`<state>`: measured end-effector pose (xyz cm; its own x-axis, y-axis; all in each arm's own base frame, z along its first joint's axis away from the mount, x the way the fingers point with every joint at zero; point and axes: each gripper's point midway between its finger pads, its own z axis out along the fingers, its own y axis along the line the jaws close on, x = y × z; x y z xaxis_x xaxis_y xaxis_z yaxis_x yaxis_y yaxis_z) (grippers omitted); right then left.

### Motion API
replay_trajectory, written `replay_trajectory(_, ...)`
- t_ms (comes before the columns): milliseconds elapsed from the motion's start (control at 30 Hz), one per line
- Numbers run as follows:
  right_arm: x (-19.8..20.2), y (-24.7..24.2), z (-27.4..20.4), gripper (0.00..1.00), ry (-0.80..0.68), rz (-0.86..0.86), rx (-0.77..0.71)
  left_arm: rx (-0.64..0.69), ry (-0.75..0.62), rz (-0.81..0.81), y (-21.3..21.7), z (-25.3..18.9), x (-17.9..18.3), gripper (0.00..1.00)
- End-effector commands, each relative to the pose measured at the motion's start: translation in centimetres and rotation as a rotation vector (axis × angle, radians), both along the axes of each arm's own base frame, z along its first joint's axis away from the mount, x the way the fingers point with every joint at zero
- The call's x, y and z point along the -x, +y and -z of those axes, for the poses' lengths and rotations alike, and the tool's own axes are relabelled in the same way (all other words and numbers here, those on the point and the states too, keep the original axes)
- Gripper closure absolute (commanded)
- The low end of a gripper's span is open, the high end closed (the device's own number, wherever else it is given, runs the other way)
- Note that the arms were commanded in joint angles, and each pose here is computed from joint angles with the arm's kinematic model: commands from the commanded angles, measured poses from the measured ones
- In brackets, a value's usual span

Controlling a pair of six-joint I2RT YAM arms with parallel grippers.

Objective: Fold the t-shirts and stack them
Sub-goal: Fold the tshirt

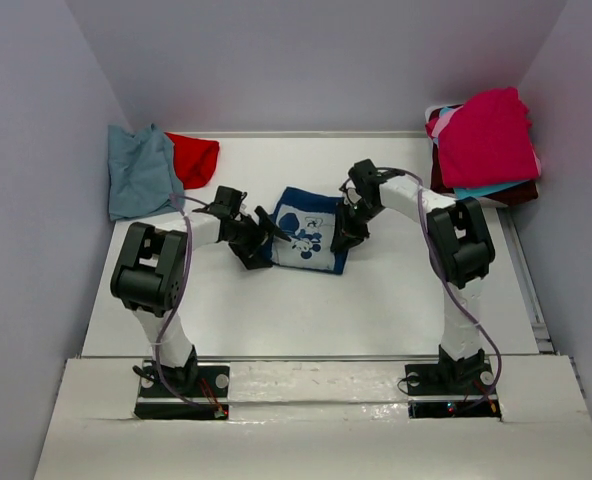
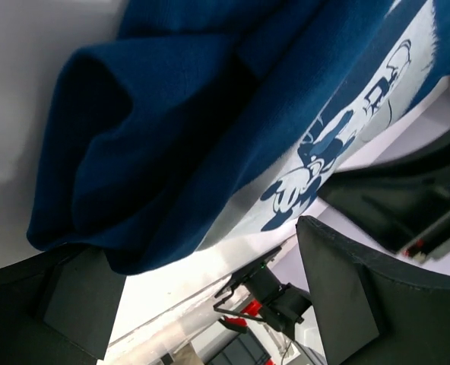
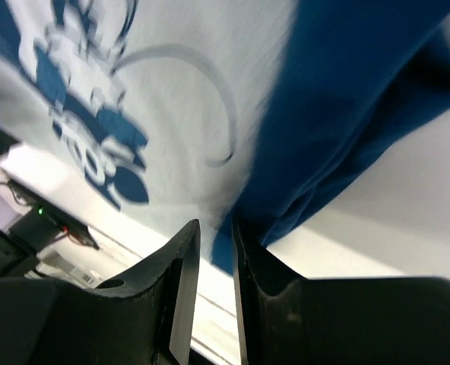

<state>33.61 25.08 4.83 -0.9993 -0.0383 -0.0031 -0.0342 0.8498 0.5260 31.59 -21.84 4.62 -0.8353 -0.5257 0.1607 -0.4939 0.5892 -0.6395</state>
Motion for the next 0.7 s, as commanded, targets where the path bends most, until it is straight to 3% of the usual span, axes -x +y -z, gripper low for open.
replay_trajectory(0,2.4,1.8,-3.5,0.7,-0.034,-0.068,-0.073,-0.017,-0.038,0.021,-0.4,-0.6,-2.0,0.01)
replay_trajectory(367,4.5,4.0,-3.1,0.71,-0.015,-0.122,-0.065,-0.069,-0.072,0.03,-1.0,-1.2,-6.6,0.01)
replay_trajectory(500,2.2,2.2,-2.0,0.71,-0.08,-0.07,0.101,-0.078,-0.077,0.02,-0.6,-1.3,-7.4,0.01)
replay_trajectory(667,-3.5,2.7,-4.9,0.71,-0.188,0.038,0.125,-0.082,-0.079,0.021,-0.5,-1.4,-7.3,0.01)
